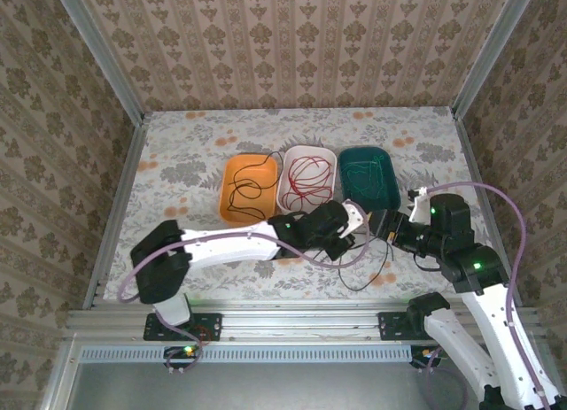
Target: Untangle the cables
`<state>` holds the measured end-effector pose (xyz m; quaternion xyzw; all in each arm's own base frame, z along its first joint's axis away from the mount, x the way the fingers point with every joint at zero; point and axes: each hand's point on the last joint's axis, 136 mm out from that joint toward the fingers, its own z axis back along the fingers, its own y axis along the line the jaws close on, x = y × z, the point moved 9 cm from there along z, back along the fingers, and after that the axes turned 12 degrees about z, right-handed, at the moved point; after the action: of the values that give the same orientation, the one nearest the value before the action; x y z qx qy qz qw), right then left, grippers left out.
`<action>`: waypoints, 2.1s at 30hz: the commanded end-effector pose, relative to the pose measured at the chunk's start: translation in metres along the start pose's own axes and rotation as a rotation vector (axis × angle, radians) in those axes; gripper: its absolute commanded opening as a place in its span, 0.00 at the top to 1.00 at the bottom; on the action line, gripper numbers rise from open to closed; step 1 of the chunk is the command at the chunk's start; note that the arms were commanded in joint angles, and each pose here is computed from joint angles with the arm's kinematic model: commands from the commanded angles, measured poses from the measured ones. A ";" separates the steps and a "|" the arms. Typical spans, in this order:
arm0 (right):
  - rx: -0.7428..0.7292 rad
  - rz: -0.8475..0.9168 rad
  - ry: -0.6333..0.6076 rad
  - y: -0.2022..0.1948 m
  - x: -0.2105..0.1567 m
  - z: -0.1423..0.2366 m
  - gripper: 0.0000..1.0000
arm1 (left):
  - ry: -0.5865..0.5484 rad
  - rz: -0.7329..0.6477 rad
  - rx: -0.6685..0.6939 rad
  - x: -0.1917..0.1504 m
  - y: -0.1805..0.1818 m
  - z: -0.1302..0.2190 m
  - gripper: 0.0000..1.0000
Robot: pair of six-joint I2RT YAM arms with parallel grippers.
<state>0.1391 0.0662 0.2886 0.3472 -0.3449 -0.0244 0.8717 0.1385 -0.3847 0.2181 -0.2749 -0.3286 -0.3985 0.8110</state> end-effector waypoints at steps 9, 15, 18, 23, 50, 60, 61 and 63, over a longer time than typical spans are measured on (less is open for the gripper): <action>-0.188 -0.078 0.027 -0.027 -0.010 -0.007 0.37 | -0.486 0.090 0.067 0.072 0.024 0.153 1.00; -0.179 -0.072 0.017 -0.026 -0.008 -0.006 0.37 | -0.524 0.185 0.335 0.061 0.073 0.190 1.00; -0.159 -0.060 0.025 -0.024 -0.007 -0.007 0.37 | -0.570 0.275 0.482 0.054 0.104 0.209 1.00; -0.126 -0.042 0.028 -0.019 -0.005 -0.006 0.37 | -0.611 0.379 0.633 0.040 0.149 0.229 1.00; 0.110 0.085 0.228 0.000 -0.029 -0.041 0.37 | -0.581 0.380 0.165 0.070 0.104 0.251 1.00; 0.226 0.331 0.270 0.044 -0.039 -0.069 0.29 | -0.688 0.335 -0.067 0.112 0.065 0.274 1.00; 0.216 0.344 0.282 0.045 -0.040 -0.073 0.28 | -0.689 0.327 -0.082 0.115 0.062 0.275 1.00; 0.175 0.356 0.315 0.042 -0.043 -0.086 0.27 | -0.694 0.308 -0.107 0.123 0.056 0.279 1.00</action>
<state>0.1394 0.1531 0.2400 0.3780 -0.2278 0.1969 0.8754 0.1627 -0.2110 0.4527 -0.4422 -0.5146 -0.1593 0.7171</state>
